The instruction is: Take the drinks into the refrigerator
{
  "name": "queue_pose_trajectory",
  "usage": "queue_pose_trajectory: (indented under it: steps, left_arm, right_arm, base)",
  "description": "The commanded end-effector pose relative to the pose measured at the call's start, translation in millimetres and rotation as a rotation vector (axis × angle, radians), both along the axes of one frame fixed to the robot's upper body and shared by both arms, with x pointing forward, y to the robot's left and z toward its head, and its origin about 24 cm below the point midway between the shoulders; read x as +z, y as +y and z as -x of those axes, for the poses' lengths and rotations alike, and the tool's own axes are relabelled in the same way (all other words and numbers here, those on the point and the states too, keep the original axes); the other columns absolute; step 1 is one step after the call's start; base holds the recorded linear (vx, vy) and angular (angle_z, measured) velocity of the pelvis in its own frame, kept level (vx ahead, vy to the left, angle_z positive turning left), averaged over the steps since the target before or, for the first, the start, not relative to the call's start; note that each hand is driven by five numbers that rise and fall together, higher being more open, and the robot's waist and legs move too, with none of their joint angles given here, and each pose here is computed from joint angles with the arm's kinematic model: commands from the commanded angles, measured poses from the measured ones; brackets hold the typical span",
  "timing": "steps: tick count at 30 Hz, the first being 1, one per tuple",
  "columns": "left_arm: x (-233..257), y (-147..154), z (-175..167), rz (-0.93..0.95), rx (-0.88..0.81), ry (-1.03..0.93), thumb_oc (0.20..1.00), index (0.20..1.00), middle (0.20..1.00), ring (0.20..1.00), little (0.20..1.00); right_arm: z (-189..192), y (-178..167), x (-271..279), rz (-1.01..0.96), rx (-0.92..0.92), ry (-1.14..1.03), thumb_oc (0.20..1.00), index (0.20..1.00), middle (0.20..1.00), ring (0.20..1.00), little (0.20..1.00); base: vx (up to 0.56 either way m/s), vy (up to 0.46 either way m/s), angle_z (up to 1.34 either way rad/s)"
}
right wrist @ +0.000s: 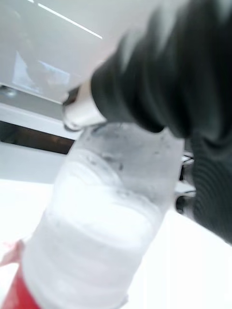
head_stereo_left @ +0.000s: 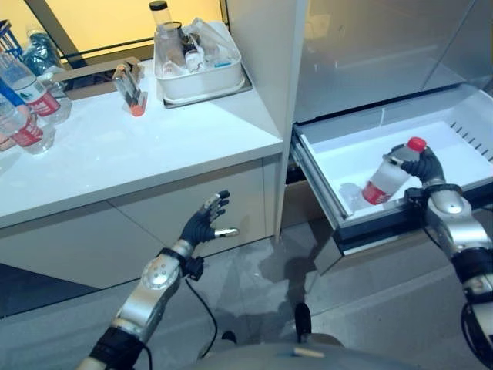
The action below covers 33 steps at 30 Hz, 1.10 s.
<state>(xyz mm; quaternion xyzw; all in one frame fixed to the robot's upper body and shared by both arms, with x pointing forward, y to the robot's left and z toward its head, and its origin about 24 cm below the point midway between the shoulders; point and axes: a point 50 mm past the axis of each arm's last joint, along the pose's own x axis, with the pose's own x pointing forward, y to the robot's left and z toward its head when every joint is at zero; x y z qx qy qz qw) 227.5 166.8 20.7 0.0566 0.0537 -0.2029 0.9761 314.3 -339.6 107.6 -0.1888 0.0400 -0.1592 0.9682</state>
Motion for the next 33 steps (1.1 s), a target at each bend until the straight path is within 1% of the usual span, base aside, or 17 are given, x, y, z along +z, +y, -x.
queue_pose_trajectory:
  steps: [1,2,7,9,12,13,14,15,17,18,19,22,23,24,28,29,33]
  left_arm:
    - [19.5,-5.1,0.4,0.026,-0.080,-0.089,1.000,1.000,1.000,1.000,1.000]
    - [28.1,-8.3,-2.0,0.015,-0.105,-0.131,1.000,1.000,1.000,1.000,1.000]
    - [45.6,-13.6,-8.2,0.017,-0.128,-0.214,1.000,1.000,1.000,1.000,1.000]
    - [54.4,-18.4,-10.4,0.003,-0.154,-0.263,1.000,1.000,1.000,1.000,1.000]
    - [57.1,-20.3,-12.3,0.008,-0.147,-0.281,1.000,1.000,1.000,1.000,1.000]
    - [57.2,-20.2,-12.4,0.008,-0.146,-0.282,1.000,1.000,1.000,1.000,1.000]
    - [57.3,-23.3,-12.8,0.013,-0.149,-0.288,1.000,1.000,1.000,1.000,1.000]
    - [57.6,-23.8,-13.0,0.014,-0.148,-0.291,1.000,1.000,1.000,1.000,1.000]
    - [59.0,-25.5,-14.1,0.013,-0.148,-0.301,1.000,1.000,1.000,1.000,1.000]
    - [59.5,-27.9,-14.8,0.016,-0.150,-0.307,1.000,1.000,1.000,1.000,1.000]
    - [59.8,-29.5,-14.9,0.018,-0.151,-0.312,1.000,1.000,1.000,1.000,1.000]
    - [61.2,-32.1,-15.7,0.021,-0.144,-0.326,1.000,1.000,1.000,1.000,1.000]
    - [62.5,-36.2,-18.3,0.031,-0.134,-0.337,1.000,1.000,1.000,1.000,1.000]
    - [64.1,-37.7,-19.4,0.033,-0.130,-0.346,1.000,1.000,1.000,1.000,1.000]
    - [73.6,-44.8,-23.3,0.050,-0.122,-0.390,1.000,1.000,1.000,1.000,1.000]
    - [73.6,-44.5,-23.3,0.050,-0.120,-0.390,1.000,1.000,1.000,1.000,1.000]
    - [78.3,-46.8,-26.6,0.066,-0.099,-0.415,1.000,1.000,1.000,1.000,1.000]
  right_arm:
    - [-16.9,-2.7,35.5,0.077,-0.009,-0.091,0.200,0.200,0.200,0.200,0.200]
    - [-17.3,-6.8,24.1,0.131,-0.040,-0.017,0.200,0.200,0.200,0.200,0.200]
    - [-18.5,-2.1,0.5,0.210,-0.059,0.091,0.200,0.200,0.200,0.200,0.200]
    - [-19.5,8.6,-26.7,0.350,-0.003,0.255,0.200,0.200,0.200,0.200,0.200]
    - [-24.3,27.7,-43.9,0.453,0.084,0.348,0.200,0.200,0.200,0.200,0.200]
    - [-24.8,28.1,-43.7,0.454,0.085,0.347,0.200,0.200,0.200,0.200,0.200]
    - [-23.0,40.1,-62.4,0.530,0.143,0.431,0.200,0.200,0.200,0.200,0.200]
    - [-24.3,44.0,-66.2,0.563,0.168,0.469,0.200,0.200,0.200,0.200,0.200]
    - [-27.2,52.9,-70.3,0.588,0.192,0.486,0.200,0.200,0.200,0.200,0.200]
    - [-27.4,65.0,-80.6,0.687,0.274,0.553,0.200,0.200,0.200,0.200,0.200]
    - [-29.3,72.5,-83.2,0.734,0.308,0.571,0.200,0.200,0.200,0.200,0.200]
    - [-29.5,85.5,-91.8,0.755,0.349,0.599,0.200,0.200,0.200,0.200,0.200]
    - [-31.9,103.3,-97.9,0.770,0.393,0.609,0.200,0.200,0.200,0.200,0.200]
    - [-32.0,109.0,-100.3,0.781,0.401,0.605,0.200,0.200,0.200,0.200,0.200]
    - [-29.2,148.7,-117.1,0.982,0.570,0.652,0.200,0.200,0.200,0.200,0.200]
    - [-29.4,149.4,-117.1,0.984,0.571,0.651,0.200,0.200,0.200,0.200,0.200]
    - [-26.5,180.5,-123.8,1.109,0.715,0.636,0.200,0.200,0.200,0.200,0.200]
  base:
    - [-0.07,-0.006,0.09]
    - [-0.09,-0.008,0.12]
    - [-0.09,-0.011,0.08]
    - [-0.12,-0.002,0.04]
    - [-0.07,-0.008,0.07]
    - [-0.08,0.003,0.15]
    - [-0.07,0.006,0.10]
    - [-0.11,0.014,0.09]
    - [-0.06,0.011,0.05]
    - [-0.05,0.013,0.02]
    - [-0.05,0.013,0.08]
    - [-0.06,0.013,0.12]
    - [-0.08,0.022,0.18]
    - [-0.09,0.022,0.13]
    - [-0.05,0.013,0.08]
    - [-0.04,-0.001,0.08]
    - [-0.03,0.004,0.03]
